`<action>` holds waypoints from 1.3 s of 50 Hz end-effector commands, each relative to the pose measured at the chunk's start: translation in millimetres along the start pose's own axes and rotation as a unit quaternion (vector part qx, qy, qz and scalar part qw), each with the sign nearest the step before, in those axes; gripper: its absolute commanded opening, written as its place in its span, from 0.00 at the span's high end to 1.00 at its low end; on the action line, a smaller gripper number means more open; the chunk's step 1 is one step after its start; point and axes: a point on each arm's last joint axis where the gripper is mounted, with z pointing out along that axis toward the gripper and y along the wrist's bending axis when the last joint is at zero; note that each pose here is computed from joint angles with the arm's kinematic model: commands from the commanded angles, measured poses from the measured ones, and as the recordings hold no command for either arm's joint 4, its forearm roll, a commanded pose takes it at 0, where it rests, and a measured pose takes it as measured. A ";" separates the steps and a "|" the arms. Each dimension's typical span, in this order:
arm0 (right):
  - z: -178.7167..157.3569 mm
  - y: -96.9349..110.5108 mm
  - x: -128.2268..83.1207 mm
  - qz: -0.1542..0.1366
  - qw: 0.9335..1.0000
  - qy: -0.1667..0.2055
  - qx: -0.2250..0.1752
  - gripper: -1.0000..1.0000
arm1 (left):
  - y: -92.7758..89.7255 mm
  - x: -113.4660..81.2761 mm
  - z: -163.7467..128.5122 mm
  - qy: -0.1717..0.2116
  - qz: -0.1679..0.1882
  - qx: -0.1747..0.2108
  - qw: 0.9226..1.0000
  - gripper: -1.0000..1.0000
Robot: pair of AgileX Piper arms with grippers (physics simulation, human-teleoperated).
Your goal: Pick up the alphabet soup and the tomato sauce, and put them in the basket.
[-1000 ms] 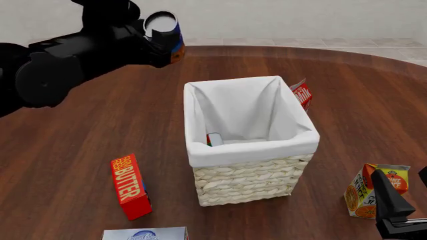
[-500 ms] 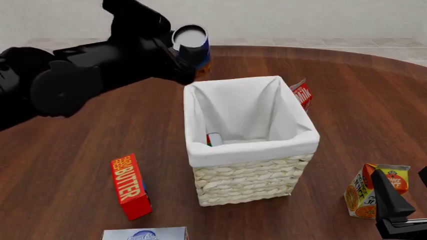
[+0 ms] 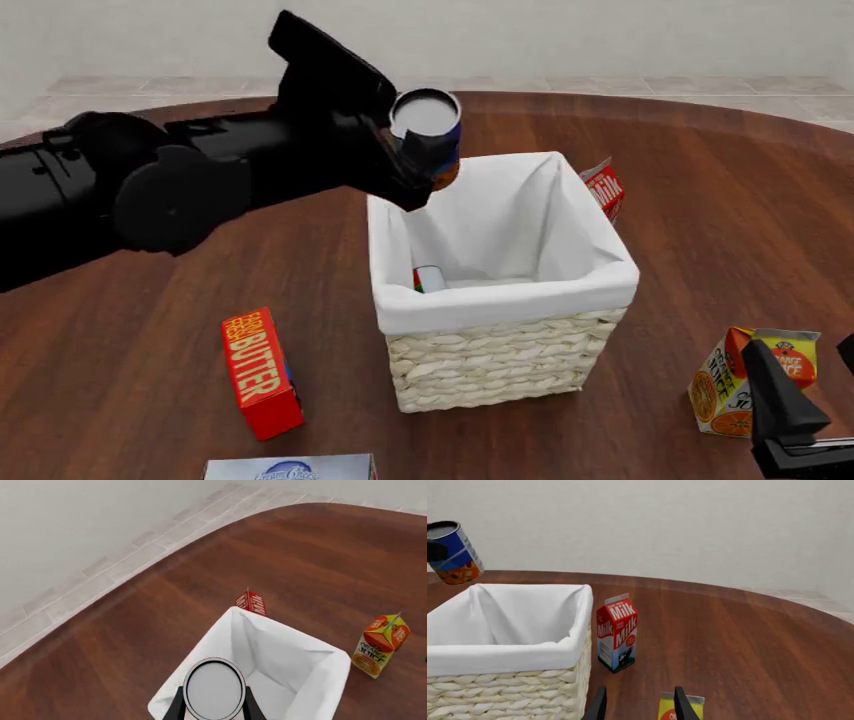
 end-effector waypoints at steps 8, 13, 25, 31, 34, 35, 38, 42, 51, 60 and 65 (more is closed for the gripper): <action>-0.6 0.0 0.4 0.000 1.000 0.001 0.000 0.00 | -16.7 5.7 15.9 0.028 0.039 0.029 0.998 1.00; -0.4 0.0 0.4 0.000 1.000 0.001 0.000 0.00 | -17.0 6.7 19.3 0.034 0.041 0.031 0.998 1.00; 0.2 -0.1 0.1 0.001 1.000 0.001 0.001 0.00 | -21.1 7.7 26.4 0.050 0.051 0.040 0.997 1.00; 0.5 -0.1 0.0 0.001 1.000 0.001 0.001 0.00 | -22.7 7.8 28.8 0.055 0.053 0.043 0.996 1.00; 0.6 -0.1 -0.1 0.001 1.000 0.000 0.001 0.00 | -24.6 8.0 30.2 0.059 0.057 0.047 0.996 1.00; 0.6 -0.1 -0.1 0.001 1.000 0.000 0.001 0.00 | -24.6 8.0 30.2 0.059 0.057 0.047 0.996 1.00; 0.7 -0.1 -0.2 0.001 1.000 0.000 0.001 0.00 | -26.1 7.6 31.2 0.062 0.060 0.050 0.995 1.00; -0.1 -0.1 -0.1 0.001 1.000 0.000 0.001 0.00 | -30.3 8.6 32.4 0.067 0.066 0.057 0.994 1.00; -0.5 -0.2 0.0 0.001 1.000 0.000 0.002 0.00 | -34.8 9.0 36.7 0.073 0.074 0.064 0.993 1.00; -1.0 -0.3 0.4 0.001 1.000 0.000 0.003 0.00 | -38.6 10.2 43.7 0.084 0.081 0.071 0.991 1.00; -0.9 -0.3 0.3 0.001 1.000 0.000 0.003 0.00 | -42.3 14.1 47.4 0.091 0.085 0.077 0.989 1.00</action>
